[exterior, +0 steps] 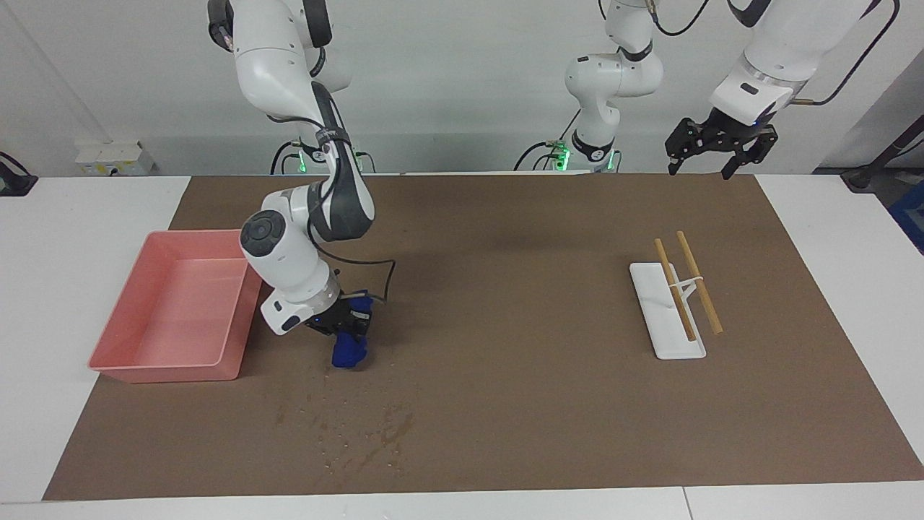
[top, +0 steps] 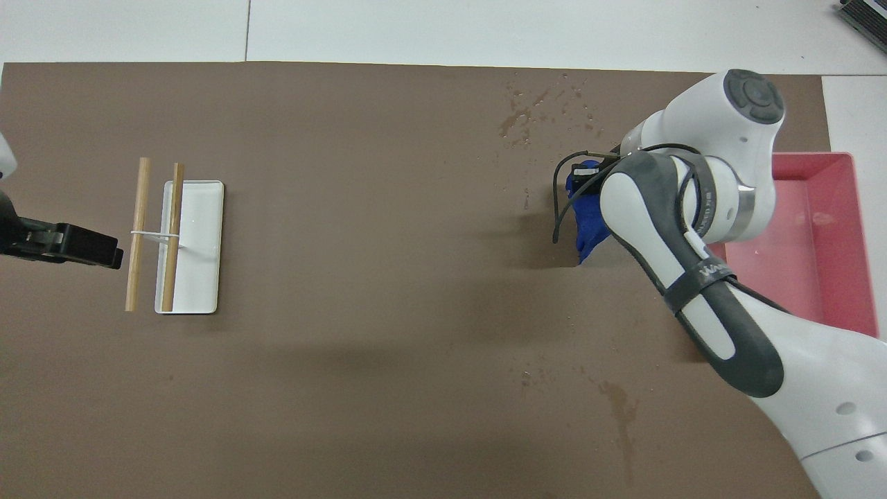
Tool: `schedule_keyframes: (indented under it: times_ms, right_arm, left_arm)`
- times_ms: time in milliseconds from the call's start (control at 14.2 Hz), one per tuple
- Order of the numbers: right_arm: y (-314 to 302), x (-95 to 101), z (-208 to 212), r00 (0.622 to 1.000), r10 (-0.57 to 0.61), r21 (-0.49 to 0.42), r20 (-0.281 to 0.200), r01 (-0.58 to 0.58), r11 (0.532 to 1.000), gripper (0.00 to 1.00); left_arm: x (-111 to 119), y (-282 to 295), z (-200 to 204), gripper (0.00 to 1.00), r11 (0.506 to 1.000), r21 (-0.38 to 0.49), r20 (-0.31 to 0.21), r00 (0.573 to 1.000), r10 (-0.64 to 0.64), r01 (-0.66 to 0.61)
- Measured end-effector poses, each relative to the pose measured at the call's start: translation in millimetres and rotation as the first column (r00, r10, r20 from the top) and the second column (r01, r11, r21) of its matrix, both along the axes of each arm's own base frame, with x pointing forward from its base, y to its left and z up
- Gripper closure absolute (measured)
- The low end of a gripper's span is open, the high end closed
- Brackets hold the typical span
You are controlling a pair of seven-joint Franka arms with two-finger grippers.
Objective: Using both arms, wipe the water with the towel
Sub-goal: 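Carry the cloth into the pink bin and release it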
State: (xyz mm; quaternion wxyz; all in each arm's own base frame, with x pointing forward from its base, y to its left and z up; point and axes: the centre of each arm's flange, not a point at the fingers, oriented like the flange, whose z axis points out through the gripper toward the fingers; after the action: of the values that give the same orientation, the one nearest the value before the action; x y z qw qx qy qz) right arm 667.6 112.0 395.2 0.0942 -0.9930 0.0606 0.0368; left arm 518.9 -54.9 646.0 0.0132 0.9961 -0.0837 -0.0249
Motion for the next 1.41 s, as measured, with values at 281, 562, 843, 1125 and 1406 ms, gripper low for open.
schedule_keyframes:
  times_ms: [281, 562, 843, 1125, 1406]
  right_arm:
    - [-55.7, -16.3, 76.7, 0.995, 0.080, -0.011, -0.058, -0.080, 0.997, 0.83]
    - [-140.8, -55.4, 143.5, 0.978, 0.193, -0.054, -0.082, -0.198, 0.979, 0.83]
    - [-223.9, -79.2, 152.5, 0.957, 0.274, -0.086, -0.095, -0.283, 0.955, 0.83]
    - [-260.7, -93.1, 84.2, 0.946, 0.320, -0.116, -0.050, -0.324, 0.939, 0.83]
    - [-283.5, -109.6, 37.1, 0.938, 0.346, -0.123, -0.027, -0.347, 0.930, 0.84]
  left_arm:
    - [0.0, 0.0, 0.0, 0.00, 1.000, 0.000, 0.000, 1.000, 0.000, 0.000]
    - [0.0, 0.0, 0.0, 0.00, 1.000, 0.000, 0.000, 1.000, 0.000, 0.000]
    - [0.0, 0.0, 0.0, 0.00, 1.000, 0.000, 0.000, 1.000, 0.000, 0.000]
    - [0.0, 0.0, 0.0, 0.00, 1.000, 0.000, 0.000, 1.000, 0.000, 0.000]
    - [0.0, 0.0, 0.0, 0.00, 1.000, 0.000, 0.000, 1.000, 0.000, 0.000]
